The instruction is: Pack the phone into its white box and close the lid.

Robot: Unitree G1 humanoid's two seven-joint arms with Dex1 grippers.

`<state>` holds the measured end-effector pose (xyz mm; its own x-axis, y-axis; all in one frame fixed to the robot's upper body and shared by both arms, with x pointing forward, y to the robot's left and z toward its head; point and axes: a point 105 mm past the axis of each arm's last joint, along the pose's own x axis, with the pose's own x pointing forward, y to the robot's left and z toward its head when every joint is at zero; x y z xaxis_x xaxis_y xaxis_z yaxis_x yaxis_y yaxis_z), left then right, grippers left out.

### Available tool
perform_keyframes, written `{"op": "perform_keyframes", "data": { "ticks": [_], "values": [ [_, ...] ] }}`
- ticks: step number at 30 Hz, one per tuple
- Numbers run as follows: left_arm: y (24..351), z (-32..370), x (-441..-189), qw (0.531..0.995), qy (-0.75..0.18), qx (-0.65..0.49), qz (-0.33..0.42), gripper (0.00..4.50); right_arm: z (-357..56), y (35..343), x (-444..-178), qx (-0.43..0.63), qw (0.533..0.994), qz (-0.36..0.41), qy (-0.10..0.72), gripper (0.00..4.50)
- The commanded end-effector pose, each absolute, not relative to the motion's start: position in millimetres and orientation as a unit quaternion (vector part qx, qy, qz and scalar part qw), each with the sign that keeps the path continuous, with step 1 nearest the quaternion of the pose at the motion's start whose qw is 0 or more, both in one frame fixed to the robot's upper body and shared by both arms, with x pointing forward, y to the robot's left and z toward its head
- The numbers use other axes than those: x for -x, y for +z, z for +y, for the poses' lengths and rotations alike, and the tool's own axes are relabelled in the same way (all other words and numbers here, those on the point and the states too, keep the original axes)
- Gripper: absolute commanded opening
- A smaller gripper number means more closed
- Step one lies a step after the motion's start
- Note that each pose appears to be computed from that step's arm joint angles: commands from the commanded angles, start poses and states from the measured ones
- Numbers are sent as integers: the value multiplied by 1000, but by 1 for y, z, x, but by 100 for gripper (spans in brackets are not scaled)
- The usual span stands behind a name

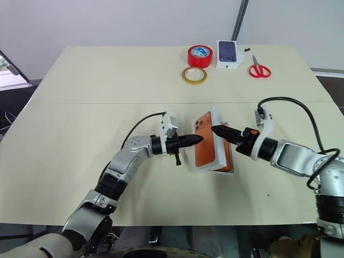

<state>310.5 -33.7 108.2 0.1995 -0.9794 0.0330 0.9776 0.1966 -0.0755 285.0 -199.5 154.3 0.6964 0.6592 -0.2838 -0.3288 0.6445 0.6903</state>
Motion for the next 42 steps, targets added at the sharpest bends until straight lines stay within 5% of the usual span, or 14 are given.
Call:
{"op": "perform_keyframes", "data": {
  "ticks": [1,12,17,20,42],
  "values": [
    [121,-38,-310,765,-643,27,-17,0,-222,150,-282,-208,904,271,258,384],
    [122,-24,-316,775,-632,11,-8,0,-239,152,-294,21,949,205,238,384],
    [128,-6,-324,785,-619,-34,6,0,-250,141,-305,190,947,162,201,146],
    [117,2,-323,773,-626,-94,30,0,-235,139,-301,200,946,130,219,7],
    [103,-36,-325,763,-641,-81,18,0,-216,125,-292,266,922,124,253,7]
  ]
}}
